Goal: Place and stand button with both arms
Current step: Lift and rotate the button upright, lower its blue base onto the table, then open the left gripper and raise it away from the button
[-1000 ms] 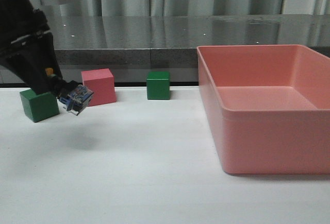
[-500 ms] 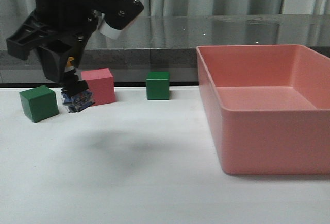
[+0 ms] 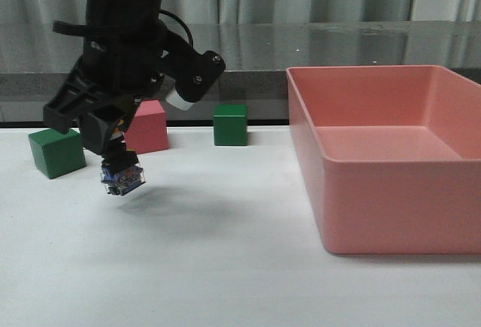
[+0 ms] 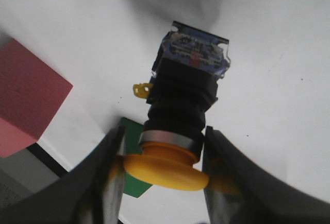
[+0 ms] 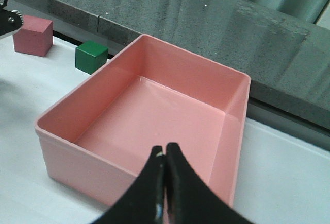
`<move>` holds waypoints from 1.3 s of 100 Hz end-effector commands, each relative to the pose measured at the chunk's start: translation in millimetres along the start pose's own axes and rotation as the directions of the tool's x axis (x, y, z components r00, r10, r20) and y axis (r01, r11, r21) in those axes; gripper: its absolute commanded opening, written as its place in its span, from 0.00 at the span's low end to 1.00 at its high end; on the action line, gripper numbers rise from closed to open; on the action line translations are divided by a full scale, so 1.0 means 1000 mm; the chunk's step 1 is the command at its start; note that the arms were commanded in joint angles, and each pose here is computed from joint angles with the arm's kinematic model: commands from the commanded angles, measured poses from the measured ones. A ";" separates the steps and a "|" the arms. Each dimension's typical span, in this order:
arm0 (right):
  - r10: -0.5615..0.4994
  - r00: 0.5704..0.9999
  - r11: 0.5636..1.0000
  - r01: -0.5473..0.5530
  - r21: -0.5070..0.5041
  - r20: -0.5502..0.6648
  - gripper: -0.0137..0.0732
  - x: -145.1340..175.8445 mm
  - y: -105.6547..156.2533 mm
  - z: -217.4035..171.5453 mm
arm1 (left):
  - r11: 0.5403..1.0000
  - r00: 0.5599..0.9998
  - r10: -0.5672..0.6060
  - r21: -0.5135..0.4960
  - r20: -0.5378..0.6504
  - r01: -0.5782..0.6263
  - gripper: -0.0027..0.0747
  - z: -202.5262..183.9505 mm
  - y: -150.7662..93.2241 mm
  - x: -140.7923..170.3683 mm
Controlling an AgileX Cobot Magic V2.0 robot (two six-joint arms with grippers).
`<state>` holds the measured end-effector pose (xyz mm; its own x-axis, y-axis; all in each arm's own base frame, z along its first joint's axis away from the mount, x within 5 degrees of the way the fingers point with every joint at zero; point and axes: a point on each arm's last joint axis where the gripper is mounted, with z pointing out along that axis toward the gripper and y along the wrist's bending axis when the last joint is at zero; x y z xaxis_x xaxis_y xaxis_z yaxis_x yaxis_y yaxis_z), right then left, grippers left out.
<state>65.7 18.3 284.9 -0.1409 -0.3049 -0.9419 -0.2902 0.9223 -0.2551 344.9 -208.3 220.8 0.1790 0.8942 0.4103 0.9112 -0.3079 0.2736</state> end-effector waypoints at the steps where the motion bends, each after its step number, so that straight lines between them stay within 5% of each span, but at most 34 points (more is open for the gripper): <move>1: 0.009 0.996 0.999 -0.013 0.046 0.091 0.03 -0.014 -0.006 -0.002 | 0.997 0.999 -0.039 -0.073 -0.003 0.039 0.01 -0.020 0.007 0.010; 47: 0.009 0.996 0.999 -0.013 0.046 0.091 0.03 -0.014 -0.006 -0.002 | 0.996 0.996 -0.083 -0.020 -0.016 0.082 0.04 -0.011 0.004 0.005; 85: 0.009 0.996 0.999 -0.013 0.046 0.091 0.03 -0.014 -0.006 -0.002 | 0.994 0.994 -0.107 -0.024 -0.019 0.106 0.63 -0.011 0.004 0.005; 112: 0.009 0.996 0.999 -0.013 0.046 0.091 0.03 -0.014 -0.006 -0.002 | 0.990 0.989 -0.140 -0.007 -0.038 0.140 0.64 -0.020 0.001 0.013; 130: 0.009 0.996 0.999 -0.013 0.046 0.091 0.03 -0.014 -0.006 -0.002 | 0.970 0.969 -0.243 -0.030 -0.037 0.242 0.60 -0.039 0.000 0.046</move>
<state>65.7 18.3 284.9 -0.1409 -0.3049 -0.9419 -0.2902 0.9223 -0.2551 344.4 -200.0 226.8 0.0463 0.9217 0.3852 0.9352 -0.1755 0.3075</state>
